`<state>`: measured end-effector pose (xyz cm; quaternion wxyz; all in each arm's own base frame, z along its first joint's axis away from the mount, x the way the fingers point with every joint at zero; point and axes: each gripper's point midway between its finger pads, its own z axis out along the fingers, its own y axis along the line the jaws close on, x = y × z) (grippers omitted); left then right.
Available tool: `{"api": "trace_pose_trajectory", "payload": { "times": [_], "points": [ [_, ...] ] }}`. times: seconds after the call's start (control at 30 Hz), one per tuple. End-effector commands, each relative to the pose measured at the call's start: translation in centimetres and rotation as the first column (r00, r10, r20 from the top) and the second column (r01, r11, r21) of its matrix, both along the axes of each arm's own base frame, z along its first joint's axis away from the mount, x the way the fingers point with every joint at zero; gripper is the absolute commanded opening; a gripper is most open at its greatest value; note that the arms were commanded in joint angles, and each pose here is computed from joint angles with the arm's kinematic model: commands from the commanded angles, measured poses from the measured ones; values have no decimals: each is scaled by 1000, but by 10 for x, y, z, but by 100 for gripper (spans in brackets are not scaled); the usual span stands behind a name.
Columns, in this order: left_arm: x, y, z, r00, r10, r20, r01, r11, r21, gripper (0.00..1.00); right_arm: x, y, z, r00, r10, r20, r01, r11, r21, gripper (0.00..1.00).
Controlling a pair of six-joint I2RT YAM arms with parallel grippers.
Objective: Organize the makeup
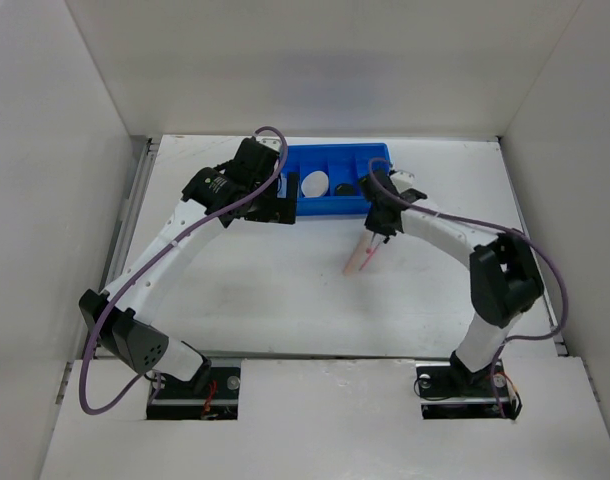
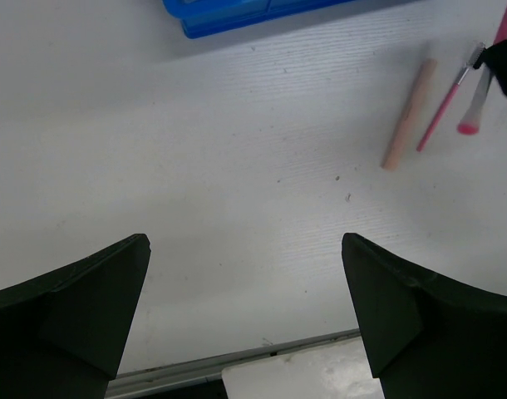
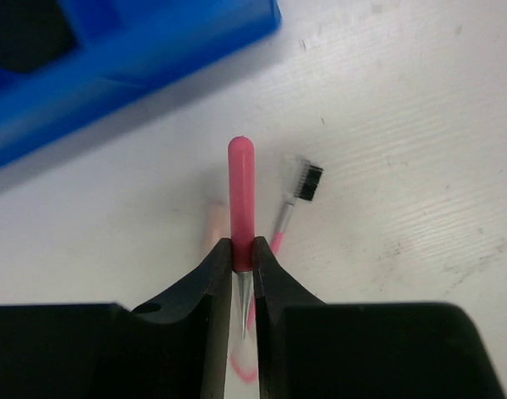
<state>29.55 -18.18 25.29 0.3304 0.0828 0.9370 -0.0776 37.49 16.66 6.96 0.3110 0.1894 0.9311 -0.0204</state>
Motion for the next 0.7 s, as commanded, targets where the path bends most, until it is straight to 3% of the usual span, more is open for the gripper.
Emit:
{"api": "trace_pose_trajectory", "payload": {
  "times": [0.0, 0.17, 0.2, 0.3, 0.43, 0.5, 0.6, 0.63, 0.67],
  "points": [
    [2, -2, 11, 1000, -12, 24, 13, 1000, -18, 100, 26, -2, 91, 978, 8, 206, -14, 1000, 26, 13],
    [3, -5, 11, 1000, -11, 18, 12, 999, -30, 100, 79, -18, 130, 965, 78, 249, -60, 995, -79, 12],
    [2, -4, 14, 1000, -11, 26, 12, 999, -35, 100, 99, -17, 158, 949, 70, 307, -47, 996, -80, 12],
    [2, -1, 18, 999, -3, 40, 4, 999, -33, 100, 134, -28, 144, 960, 82, 266, -41, 987, -158, 12],
    [-2, 3, 18, 999, 10, 32, -9, 1000, -27, 100, 181, -39, 154, 950, 63, 306, -15, 987, -157, 13],
    [-3, 4, 21, 999, 10, 39, -9, 999, -32, 100, 193, -42, 135, 959, 61, 277, -13, 985, -173, 13],
    [-5, 4, 24, 999, 24, 43, -22, 999, -49, 100, 202, -35, 127, 956, 83, 283, -38, 986, -160, 27],
    [-5, 4, 24, 999, 24, 43, -22, 999, -49, 100, 203, -32, 131, 953, 88, 291, -45, 988, -151, 41],
    [-6, 4, 21, 999, 24, 35, -22, 999, -44, 100, 203, -30, 131, 953, 95, 289, -55, 988, -143, 46]
  ]
}}
